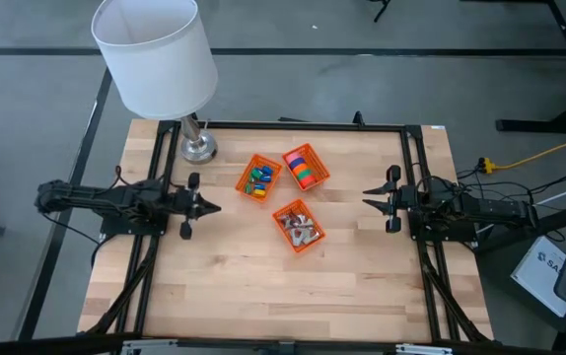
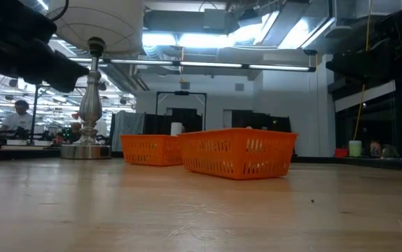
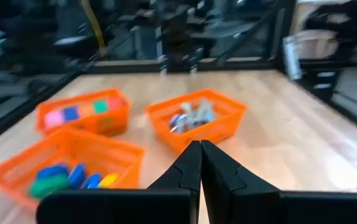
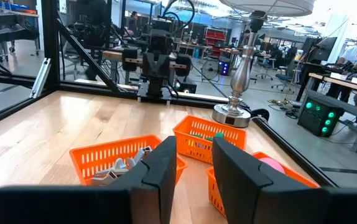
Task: Pick and place Stapler, Stapler remover, tape
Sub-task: Return to Home Position
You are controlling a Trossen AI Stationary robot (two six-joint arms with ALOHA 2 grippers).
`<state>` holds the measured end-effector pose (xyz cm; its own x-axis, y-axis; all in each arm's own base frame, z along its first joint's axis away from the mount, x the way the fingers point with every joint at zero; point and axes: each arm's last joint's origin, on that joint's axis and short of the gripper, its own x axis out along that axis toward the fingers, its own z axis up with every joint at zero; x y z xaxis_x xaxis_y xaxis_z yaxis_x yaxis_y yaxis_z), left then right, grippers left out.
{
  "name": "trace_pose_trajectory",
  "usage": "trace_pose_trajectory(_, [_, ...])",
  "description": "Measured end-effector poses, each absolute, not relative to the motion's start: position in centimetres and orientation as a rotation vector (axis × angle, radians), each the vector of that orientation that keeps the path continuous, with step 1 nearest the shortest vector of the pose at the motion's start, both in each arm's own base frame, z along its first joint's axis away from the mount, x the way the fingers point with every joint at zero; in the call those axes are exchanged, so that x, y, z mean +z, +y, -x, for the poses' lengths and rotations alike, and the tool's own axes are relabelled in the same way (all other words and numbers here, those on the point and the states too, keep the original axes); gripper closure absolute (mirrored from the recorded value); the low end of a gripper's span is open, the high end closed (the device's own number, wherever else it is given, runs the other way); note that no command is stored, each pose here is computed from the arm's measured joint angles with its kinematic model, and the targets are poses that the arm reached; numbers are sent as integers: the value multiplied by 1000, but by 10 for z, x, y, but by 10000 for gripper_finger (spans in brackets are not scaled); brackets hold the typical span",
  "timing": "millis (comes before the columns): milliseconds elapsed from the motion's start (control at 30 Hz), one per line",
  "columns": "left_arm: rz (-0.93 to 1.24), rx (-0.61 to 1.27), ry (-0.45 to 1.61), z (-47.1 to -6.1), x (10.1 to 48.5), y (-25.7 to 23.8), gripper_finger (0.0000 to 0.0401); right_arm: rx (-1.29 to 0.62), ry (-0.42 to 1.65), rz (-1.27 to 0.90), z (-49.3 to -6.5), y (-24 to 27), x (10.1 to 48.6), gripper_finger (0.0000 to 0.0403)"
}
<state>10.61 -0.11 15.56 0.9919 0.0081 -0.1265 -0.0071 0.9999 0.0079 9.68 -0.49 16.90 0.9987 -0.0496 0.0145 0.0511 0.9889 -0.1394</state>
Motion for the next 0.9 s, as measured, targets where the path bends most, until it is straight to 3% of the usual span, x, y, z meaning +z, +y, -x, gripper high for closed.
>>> trace_pose_trajectory(900, [-109,2,126,-106,156,0,393,-51,-11,140,-97,-5,169,295])
